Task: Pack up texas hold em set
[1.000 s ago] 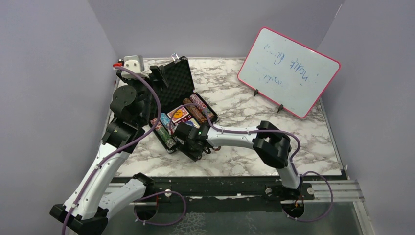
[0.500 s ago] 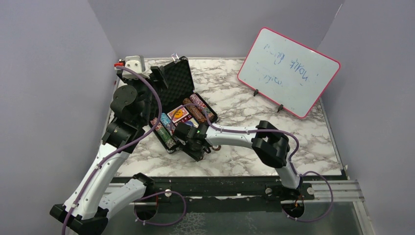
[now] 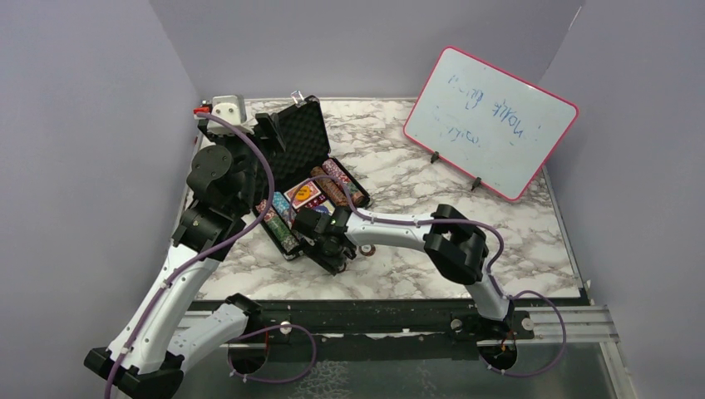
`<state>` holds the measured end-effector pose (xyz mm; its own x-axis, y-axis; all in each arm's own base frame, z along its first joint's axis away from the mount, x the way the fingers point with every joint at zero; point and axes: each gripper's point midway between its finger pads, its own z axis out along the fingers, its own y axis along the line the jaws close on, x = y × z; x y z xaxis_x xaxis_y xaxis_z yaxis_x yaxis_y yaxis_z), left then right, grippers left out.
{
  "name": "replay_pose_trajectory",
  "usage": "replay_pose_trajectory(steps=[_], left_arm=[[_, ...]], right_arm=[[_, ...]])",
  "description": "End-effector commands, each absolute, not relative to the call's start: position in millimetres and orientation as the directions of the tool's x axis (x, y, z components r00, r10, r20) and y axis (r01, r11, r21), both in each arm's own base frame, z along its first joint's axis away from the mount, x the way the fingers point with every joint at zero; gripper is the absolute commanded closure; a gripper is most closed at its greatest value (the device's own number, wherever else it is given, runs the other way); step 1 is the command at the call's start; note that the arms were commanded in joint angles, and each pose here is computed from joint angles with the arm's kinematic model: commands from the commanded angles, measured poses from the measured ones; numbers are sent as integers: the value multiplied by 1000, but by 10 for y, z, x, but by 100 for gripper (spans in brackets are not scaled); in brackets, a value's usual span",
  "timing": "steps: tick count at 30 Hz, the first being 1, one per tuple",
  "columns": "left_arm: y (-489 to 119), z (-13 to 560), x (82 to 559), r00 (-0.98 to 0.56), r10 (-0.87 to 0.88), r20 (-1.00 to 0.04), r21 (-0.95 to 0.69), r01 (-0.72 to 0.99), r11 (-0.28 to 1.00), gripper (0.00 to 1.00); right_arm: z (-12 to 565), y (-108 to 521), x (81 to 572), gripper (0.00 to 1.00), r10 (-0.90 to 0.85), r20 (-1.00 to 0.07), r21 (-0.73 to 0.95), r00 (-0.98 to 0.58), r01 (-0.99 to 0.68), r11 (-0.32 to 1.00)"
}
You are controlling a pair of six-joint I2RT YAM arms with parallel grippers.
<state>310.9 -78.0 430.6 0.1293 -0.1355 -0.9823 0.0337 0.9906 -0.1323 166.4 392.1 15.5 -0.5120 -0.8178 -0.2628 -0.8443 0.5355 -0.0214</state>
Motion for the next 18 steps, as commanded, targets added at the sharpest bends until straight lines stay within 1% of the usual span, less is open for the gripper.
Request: replay_pose_trajectory(steps=[1, 7, 10, 12, 18], left_arm=[[-675, 4468, 3015, 172, -158, -972, -159, 9, 987, 26], [-661, 4460, 3003, 172, -159, -972, -161, 5, 987, 26], [-661, 4453, 2997, 171, -160, -972, -162, 6, 987, 26], [-660, 4453, 2993, 170, -161, -972, -163, 6, 987, 26], [-663, 4436, 2996, 164, -160, -974, -161, 6, 987, 26]], right_arm=[[-286, 3548, 1502, 45, -846, -59, -66, -530, -843, 534], [-429, 3498, 1418, 54, -848, 2, -43, -530, -847, 530], [-437, 3515, 1462, 58, -846, -6, -64, -533, -844, 533], [-353, 3589, 1532, 58, -843, -53, -75, -535, -840, 538], [162, 3823, 1746, 57, -807, -252, -101, -534, -815, 571]])
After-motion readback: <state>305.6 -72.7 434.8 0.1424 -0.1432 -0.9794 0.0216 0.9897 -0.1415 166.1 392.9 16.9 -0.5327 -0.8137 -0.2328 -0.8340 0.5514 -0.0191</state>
